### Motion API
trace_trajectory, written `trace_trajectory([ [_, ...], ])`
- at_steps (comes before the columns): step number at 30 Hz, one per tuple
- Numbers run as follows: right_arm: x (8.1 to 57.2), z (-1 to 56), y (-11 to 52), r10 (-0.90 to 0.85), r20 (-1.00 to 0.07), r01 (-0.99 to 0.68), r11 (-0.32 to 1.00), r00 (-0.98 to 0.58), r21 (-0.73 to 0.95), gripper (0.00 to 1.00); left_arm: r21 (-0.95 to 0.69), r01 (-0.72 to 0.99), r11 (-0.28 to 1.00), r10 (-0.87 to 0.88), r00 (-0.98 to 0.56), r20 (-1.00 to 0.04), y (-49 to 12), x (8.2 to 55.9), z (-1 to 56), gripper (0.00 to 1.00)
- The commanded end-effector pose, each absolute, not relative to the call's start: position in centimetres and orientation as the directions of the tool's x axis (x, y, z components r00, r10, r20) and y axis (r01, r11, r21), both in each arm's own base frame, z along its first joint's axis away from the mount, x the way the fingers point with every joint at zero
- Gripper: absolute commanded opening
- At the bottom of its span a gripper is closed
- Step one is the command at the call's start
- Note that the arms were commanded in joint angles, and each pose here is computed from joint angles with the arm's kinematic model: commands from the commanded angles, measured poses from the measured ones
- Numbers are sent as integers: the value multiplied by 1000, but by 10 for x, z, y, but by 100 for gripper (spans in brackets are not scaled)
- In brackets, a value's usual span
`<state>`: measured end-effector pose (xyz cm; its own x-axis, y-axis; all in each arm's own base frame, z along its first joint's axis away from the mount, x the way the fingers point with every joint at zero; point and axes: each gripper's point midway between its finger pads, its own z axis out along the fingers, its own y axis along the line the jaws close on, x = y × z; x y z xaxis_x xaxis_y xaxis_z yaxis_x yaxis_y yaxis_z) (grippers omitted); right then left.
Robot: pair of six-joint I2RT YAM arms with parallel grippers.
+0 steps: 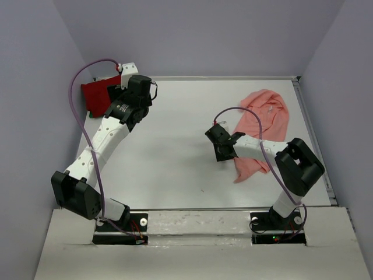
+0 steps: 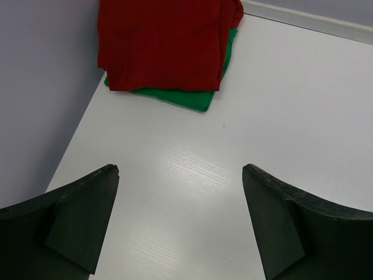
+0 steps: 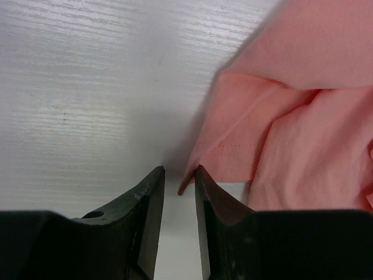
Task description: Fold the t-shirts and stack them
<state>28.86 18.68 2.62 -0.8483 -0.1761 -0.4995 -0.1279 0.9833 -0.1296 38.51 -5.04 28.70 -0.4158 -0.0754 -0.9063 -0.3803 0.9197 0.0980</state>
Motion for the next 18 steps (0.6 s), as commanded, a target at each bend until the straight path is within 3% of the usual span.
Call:
trace_trajectory([
  [1, 303, 33, 195, -137, -545, -106, 990, -827, -89, 31, 73, -405, 911, -85, -359, -930, -43, 377, 305, 99],
  [4, 302, 29, 195, -137, -537, -103, 990, -832, -92, 24, 72, -405, 911, -85, -357, -930, -43, 377, 305, 99],
  [7, 302, 29, 195, -124, -539, -92, 992, -833, -88, 0, 75, -406, 911, -84, -360, -929, -43, 376, 305, 99],
  [12, 329, 56, 193, -159, -615, -77, 985, -772, -157, 0, 73, -401, 913, -86, -366, -927, -46, 377, 299, 99],
  [13, 339, 72, 182, -207, -636, -63, 968, -743, -243, 0, 78, -398, 914, -84, -373, -924, -47, 378, 296, 99],
  [17, 398, 188, 185, -251, -770, -2, 951, -586, -308, 0, 89, -397, 914, -78, -384, -920, -50, 380, 292, 99],
  [18, 417, 238, 193, -210, -835, 10, 968, -509, -250, 0, 91, -399, 912, -77, -384, -920, -49, 380, 292, 99],
])
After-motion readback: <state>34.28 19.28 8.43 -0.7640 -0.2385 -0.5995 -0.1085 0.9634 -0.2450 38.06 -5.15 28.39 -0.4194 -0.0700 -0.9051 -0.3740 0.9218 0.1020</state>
